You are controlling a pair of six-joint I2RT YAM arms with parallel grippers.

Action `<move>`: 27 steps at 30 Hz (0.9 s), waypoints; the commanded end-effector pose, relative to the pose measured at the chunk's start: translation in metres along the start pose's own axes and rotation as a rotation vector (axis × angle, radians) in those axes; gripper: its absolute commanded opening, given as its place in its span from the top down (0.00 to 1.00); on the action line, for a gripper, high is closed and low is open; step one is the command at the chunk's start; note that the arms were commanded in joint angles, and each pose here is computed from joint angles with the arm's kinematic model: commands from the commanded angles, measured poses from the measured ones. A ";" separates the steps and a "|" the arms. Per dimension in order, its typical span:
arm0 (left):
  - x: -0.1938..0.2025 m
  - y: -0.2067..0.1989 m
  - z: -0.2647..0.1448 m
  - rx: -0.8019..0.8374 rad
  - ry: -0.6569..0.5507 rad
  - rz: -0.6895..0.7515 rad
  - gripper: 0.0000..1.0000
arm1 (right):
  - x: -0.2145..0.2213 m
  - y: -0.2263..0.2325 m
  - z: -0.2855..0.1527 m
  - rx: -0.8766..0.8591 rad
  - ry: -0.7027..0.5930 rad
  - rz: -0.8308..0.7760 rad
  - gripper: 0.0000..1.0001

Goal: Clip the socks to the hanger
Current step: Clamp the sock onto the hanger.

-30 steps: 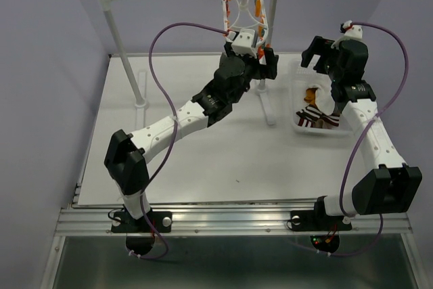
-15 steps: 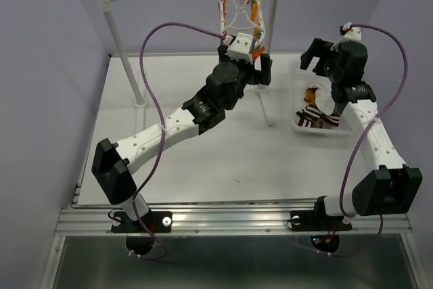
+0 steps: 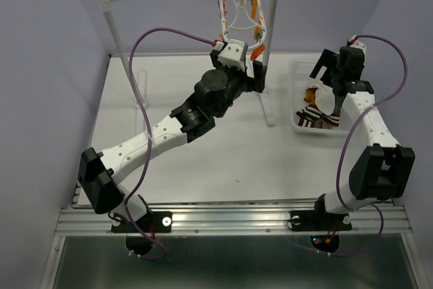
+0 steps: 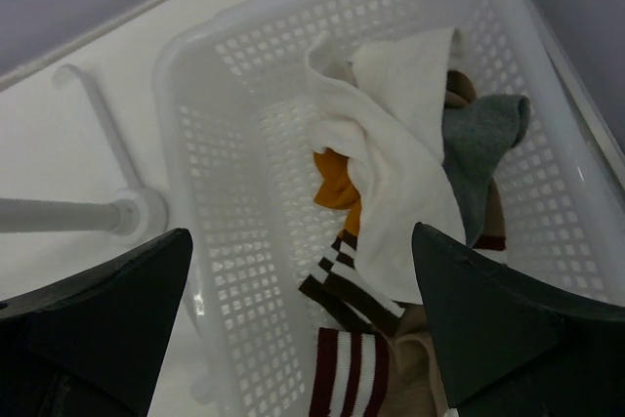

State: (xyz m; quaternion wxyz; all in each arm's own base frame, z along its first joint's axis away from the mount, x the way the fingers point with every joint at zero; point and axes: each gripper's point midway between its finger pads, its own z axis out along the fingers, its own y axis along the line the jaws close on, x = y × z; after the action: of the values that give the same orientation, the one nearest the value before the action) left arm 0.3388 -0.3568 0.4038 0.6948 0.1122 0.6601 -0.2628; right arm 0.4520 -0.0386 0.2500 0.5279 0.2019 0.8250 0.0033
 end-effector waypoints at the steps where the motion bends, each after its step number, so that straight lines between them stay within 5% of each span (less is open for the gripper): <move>1: -0.023 0.000 -0.008 0.006 -0.069 -0.005 0.01 | 0.021 -0.046 0.020 0.207 0.047 -0.032 0.00; 8: -0.018 0.002 -0.010 0.007 -0.060 -0.001 0.01 | 0.036 -0.054 0.052 0.192 0.120 -0.032 0.01; 14: -0.016 0.004 -0.014 0.004 -0.062 -0.005 0.01 | 0.060 -0.061 0.070 0.219 0.181 -0.045 0.12; 27: -0.005 0.002 -0.012 0.011 -0.043 -0.030 0.01 | 0.047 -0.118 0.054 0.321 0.154 0.026 0.07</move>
State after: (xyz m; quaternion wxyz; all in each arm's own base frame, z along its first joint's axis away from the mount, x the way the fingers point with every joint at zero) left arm 0.3348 -0.3515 0.3820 0.6859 0.1196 0.6711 -0.2547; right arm 0.4495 -0.1157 0.1324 0.3945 0.2617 0.8747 -0.1040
